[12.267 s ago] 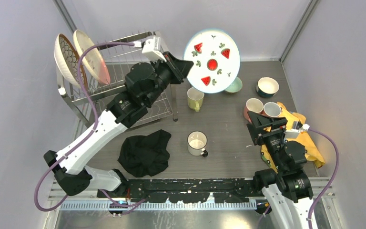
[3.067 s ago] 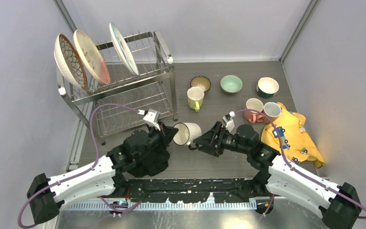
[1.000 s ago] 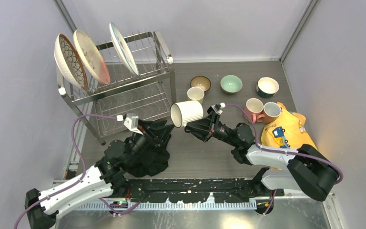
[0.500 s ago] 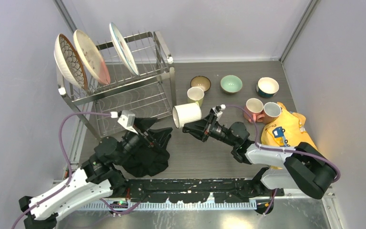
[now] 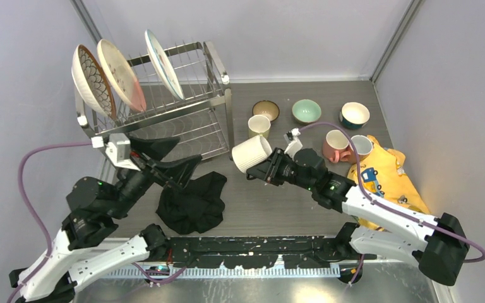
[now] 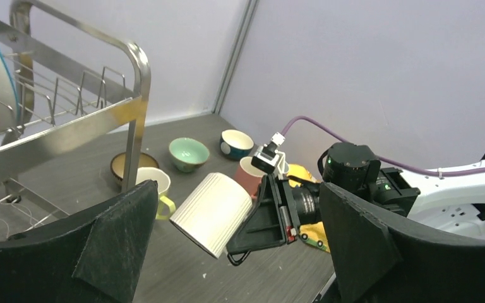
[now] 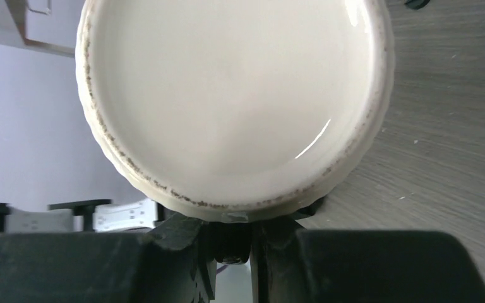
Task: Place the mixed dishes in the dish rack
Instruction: Turn the cup upside down in the dish rack.
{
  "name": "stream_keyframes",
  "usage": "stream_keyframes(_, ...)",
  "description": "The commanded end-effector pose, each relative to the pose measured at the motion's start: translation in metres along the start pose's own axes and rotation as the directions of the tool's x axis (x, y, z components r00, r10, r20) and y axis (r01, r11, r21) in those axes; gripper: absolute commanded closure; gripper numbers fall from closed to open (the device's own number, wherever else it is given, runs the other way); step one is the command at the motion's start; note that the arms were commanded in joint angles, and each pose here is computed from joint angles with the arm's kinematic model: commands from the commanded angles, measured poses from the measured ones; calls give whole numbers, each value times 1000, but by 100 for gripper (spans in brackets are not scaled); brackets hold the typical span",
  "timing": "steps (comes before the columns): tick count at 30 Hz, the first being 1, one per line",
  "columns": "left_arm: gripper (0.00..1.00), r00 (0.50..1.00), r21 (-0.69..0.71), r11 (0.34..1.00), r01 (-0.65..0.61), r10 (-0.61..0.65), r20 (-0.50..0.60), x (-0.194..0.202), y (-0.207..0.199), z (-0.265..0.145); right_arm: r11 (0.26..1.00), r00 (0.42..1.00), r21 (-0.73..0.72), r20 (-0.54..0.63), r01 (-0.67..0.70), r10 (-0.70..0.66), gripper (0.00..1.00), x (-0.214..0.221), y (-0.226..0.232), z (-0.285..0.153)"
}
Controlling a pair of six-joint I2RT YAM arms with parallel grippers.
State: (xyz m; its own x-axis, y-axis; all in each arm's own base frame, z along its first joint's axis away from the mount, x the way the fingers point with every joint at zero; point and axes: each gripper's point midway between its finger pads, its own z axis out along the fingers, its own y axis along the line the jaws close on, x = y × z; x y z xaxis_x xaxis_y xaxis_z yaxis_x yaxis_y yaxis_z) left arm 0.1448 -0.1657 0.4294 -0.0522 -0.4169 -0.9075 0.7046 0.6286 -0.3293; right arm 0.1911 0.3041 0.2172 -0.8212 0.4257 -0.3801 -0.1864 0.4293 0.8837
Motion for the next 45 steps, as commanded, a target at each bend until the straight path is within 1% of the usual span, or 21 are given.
stream_keyframes(1, 0, 1000, -12, 1000, -19, 20, 6, -22, 0, -13, 961, 959, 70, 78, 267, -272, 99, -19, 19, 0)
stream_keyframes(5, 0, 1000, -15, 1000, -1, 2, 7, -31, -1, -21, 916, 920, 119, 40, 383, -390, 99, -3, 26, 13)
stream_keyframes(9, 0, 1000, -25, 1000, 15, -14, 16, -39, 0, -30, 851, 861, 163, 10, 500, -508, 99, 10, 35, 29)
stream_keyframes(13, 0, 999, -29, 999, 22, -21, 33, -46, 1, -37, 793, 809, 189, -16, 580, -588, 99, 19, 42, 46)
stream_keyframes(17, 0, 999, -32, 999, 23, -22, 36, -50, 2, -42, 750, 771, 207, -31, 628, -636, 99, 24, 43, 63)
stream_keyframes(21, 0, 999, -24, 999, 31, -30, 45, -57, 0, -47, 687, 713, 235, -42, 687, -699, 99, 24, 44, 79)
stream_keyframes(27, 0, 997, -14, 999, 41, -40, 63, -64, -2, -55, 617, 648, 241, -70, 749, -759, 99, 29, 44, 103)
stream_keyframes(39, 0, 994, -14, 998, 55, -53, 100, -74, 0, -64, 409, 476, 356, -124, 840, -870, 99, 12, 38, 148)
stream_keyframes(42, 0, 993, -8, 998, 58, -57, 104, -77, -2, -64, 345, 419, 369, -143, 863, -896, 99, 11, 36, 162)
stream_keyframes(45, 0, 993, -1, 998, 64, -63, 103, -78, -4, -63, 301, 382, 372, -166, 878, -909, 99, 11, 34, 175)
